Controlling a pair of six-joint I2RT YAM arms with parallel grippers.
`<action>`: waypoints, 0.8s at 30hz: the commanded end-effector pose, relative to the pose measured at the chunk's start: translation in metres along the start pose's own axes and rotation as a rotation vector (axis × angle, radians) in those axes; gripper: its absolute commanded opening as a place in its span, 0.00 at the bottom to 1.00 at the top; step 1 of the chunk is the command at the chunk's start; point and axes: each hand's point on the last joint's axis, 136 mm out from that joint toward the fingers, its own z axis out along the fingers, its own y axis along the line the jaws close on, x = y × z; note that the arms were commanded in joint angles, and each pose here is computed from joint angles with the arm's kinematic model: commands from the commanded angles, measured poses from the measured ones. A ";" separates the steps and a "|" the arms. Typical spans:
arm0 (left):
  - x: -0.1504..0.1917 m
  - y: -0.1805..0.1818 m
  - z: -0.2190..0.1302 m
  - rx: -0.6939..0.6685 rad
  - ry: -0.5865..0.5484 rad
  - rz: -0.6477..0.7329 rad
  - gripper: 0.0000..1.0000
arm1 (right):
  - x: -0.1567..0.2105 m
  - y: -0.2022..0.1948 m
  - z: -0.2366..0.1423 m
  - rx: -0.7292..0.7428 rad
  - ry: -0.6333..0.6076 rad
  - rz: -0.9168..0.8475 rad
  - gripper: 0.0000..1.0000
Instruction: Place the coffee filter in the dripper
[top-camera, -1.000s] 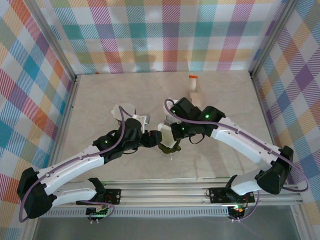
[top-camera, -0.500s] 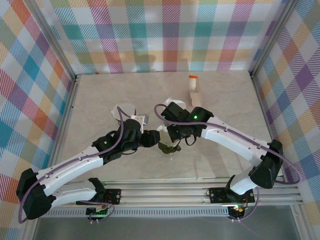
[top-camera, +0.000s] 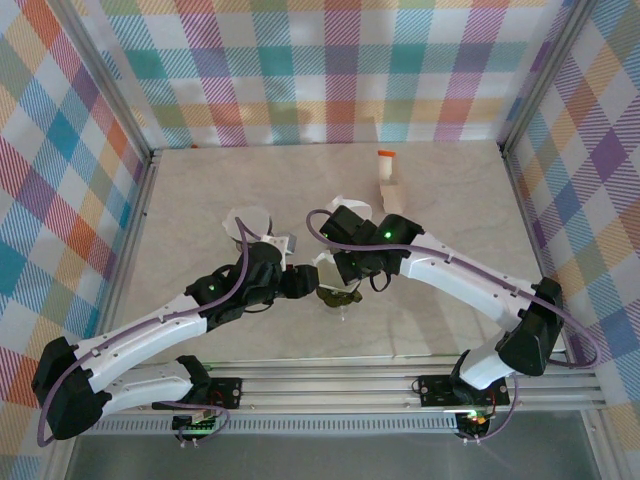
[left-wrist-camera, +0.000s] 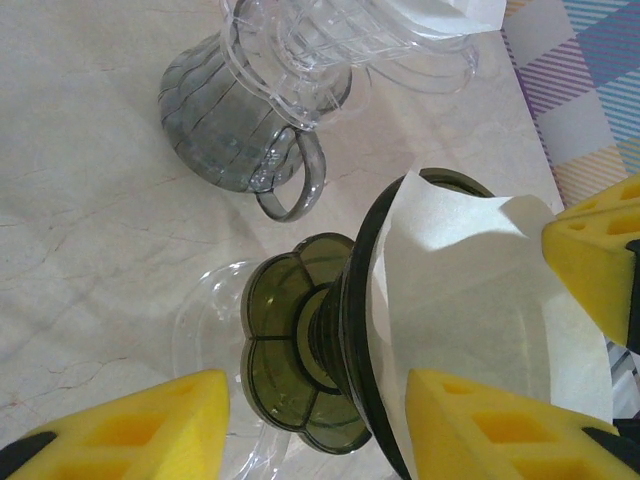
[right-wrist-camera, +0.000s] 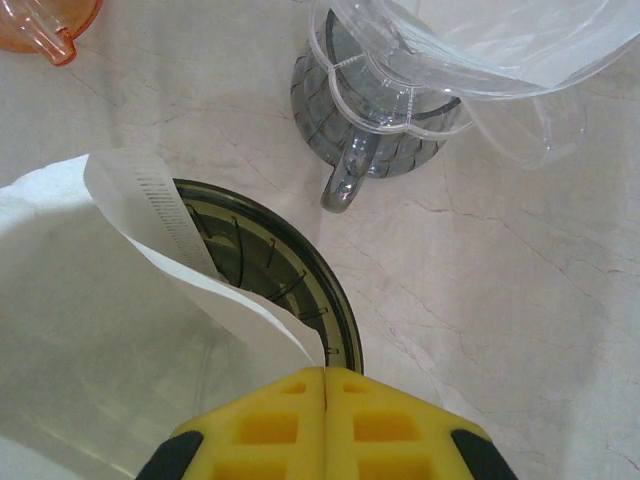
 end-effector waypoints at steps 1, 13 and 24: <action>0.000 0.005 -0.002 -0.004 -0.007 -0.019 0.50 | 0.004 -0.001 0.002 0.019 0.006 -0.004 0.14; -0.001 0.003 -0.002 0.005 -0.012 -0.018 0.51 | 0.002 0.007 -0.006 -0.051 -0.008 0.032 0.65; -0.002 0.001 -0.002 0.016 -0.013 -0.029 0.57 | 0.013 0.018 0.029 -0.103 0.107 0.046 0.68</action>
